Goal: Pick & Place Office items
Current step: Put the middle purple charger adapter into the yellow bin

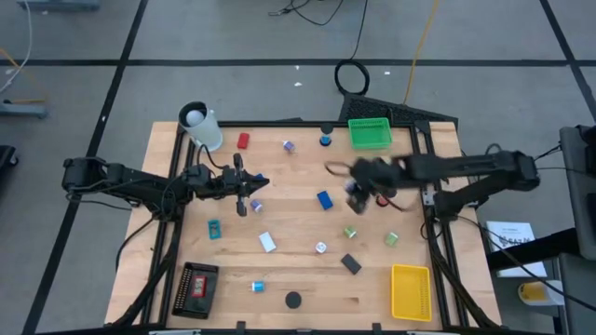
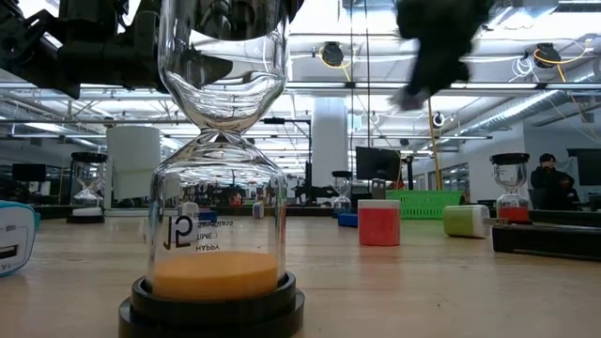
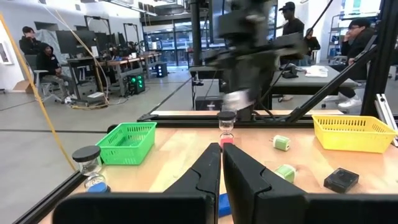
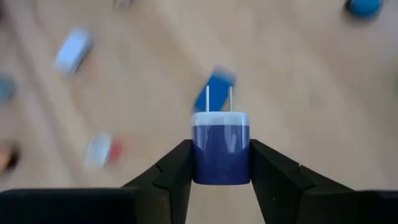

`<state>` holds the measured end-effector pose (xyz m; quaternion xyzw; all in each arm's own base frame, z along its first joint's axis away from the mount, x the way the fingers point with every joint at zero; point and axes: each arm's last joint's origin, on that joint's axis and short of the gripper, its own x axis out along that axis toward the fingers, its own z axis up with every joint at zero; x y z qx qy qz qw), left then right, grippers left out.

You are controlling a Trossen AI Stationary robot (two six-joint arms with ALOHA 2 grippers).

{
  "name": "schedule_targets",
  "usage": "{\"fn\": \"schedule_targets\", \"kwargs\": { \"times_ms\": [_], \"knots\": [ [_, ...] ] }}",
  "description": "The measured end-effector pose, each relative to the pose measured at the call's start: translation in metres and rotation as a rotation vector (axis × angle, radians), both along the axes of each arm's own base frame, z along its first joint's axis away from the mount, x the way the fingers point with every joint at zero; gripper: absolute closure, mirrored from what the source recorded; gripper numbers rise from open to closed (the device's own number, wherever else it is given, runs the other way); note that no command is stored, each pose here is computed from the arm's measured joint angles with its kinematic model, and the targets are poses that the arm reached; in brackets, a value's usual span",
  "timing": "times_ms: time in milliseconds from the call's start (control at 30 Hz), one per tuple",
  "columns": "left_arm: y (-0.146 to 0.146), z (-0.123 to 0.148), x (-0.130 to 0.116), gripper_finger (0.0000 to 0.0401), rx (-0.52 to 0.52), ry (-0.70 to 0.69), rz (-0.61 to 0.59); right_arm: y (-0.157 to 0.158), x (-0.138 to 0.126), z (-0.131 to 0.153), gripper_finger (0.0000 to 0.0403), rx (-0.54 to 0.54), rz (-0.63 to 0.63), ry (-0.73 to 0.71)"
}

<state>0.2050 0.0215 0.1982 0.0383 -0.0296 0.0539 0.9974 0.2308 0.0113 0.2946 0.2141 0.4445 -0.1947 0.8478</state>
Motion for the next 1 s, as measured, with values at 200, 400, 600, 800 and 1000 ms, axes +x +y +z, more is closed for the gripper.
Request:
{"fn": "schedule_targets", "kwargs": {
  "times_ms": [200,400,600,800,1000],
  "knots": [
    [0.0,0.0,0.0,0.0375,0.0,0.001,0.0,0.069,-0.047,0.001,0.0268,0.043,-0.011,0.104],
    [0.0,0.0,0.0,0.0375,0.0,0.0,0.0,0.121,-0.069,-0.012,0.0268,0.102,-0.012,0.151],
    [0.0,0.0,0.0,0.0375,0.0,0.001,0.0,0.162,-0.084,-0.035,0.0268,0.143,-0.02,0.284],
    [0.0,0.0,0.0,0.0375,0.0,0.001,0.0,0.191,-0.095,-0.059,0.0268,0.144,-0.063,0.418],
    [0.0,0.0,0.0,0.0375,0.0,0.001,0.0,0.2,-0.097,-0.074,0.0268,0.117,-0.086,0.471]
  ]
}}
